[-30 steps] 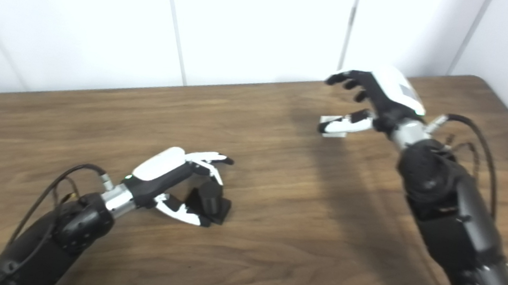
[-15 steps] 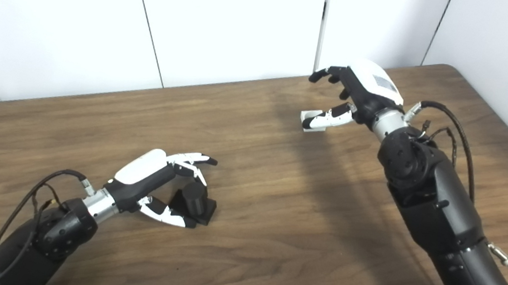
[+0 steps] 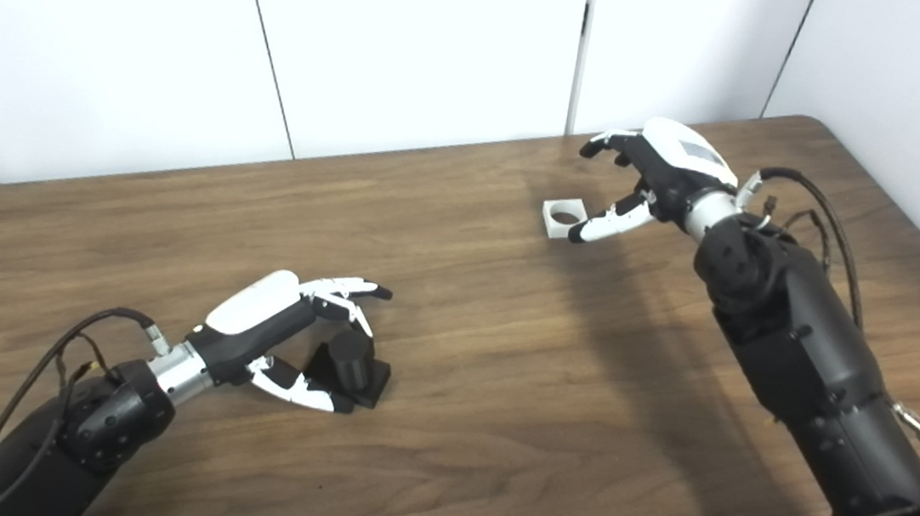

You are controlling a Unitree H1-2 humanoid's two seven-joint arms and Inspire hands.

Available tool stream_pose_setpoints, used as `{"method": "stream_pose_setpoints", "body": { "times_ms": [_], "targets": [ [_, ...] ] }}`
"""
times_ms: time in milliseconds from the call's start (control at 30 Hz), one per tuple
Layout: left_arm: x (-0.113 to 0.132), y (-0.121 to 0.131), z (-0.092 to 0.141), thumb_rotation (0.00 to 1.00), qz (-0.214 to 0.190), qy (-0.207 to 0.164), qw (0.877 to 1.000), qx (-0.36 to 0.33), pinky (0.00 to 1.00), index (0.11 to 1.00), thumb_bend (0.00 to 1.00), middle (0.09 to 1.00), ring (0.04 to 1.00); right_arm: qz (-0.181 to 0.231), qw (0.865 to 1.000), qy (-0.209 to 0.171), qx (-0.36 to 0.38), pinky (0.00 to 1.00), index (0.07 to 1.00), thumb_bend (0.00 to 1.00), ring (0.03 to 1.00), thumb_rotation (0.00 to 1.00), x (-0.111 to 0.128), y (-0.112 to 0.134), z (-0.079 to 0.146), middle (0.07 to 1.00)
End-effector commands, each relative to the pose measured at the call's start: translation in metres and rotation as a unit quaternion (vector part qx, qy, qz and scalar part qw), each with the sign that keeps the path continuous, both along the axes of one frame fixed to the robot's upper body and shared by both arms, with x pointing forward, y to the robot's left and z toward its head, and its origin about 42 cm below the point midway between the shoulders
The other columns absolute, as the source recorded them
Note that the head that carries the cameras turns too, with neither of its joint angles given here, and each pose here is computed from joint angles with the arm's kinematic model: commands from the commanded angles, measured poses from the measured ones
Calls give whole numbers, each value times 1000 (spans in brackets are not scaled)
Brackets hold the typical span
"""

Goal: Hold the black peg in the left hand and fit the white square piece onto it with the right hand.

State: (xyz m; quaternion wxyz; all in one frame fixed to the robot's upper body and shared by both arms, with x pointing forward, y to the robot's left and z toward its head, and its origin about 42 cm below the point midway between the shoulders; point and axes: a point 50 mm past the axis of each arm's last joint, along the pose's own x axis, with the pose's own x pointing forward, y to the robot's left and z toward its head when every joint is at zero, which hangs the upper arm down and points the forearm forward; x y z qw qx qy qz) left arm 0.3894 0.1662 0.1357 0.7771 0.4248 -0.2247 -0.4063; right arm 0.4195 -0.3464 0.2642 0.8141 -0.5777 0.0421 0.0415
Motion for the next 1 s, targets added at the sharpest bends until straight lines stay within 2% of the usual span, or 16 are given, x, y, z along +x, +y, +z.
{"method": "stream_pose_setpoints", "body": {
  "times_ms": [0,167,467,767,967],
  "targets": [
    [-15,36,-43,73,6,55,992,117,885,491,522,900,917,13,999,-38,-23,697,792,772,884,254,16,-4,35,913],
    [-15,33,-42,74,4,51,992,117,881,492,522,898,913,2,999,-24,-25,757,784,768,917,231,32,-12,31,926],
    [-17,31,-43,74,4,54,992,113,888,491,522,900,915,-5,999,-3,-35,728,781,769,897,222,45,-18,26,927],
    [-20,31,-44,74,8,56,992,109,903,491,521,897,914,-1,999,9,-42,738,782,763,883,210,54,-10,20,928],
    [-20,30,-43,75,8,56,992,113,904,491,521,903,918,5,999,20,-42,781,761,756,899,220,60,0,14,934]
  ]
}}
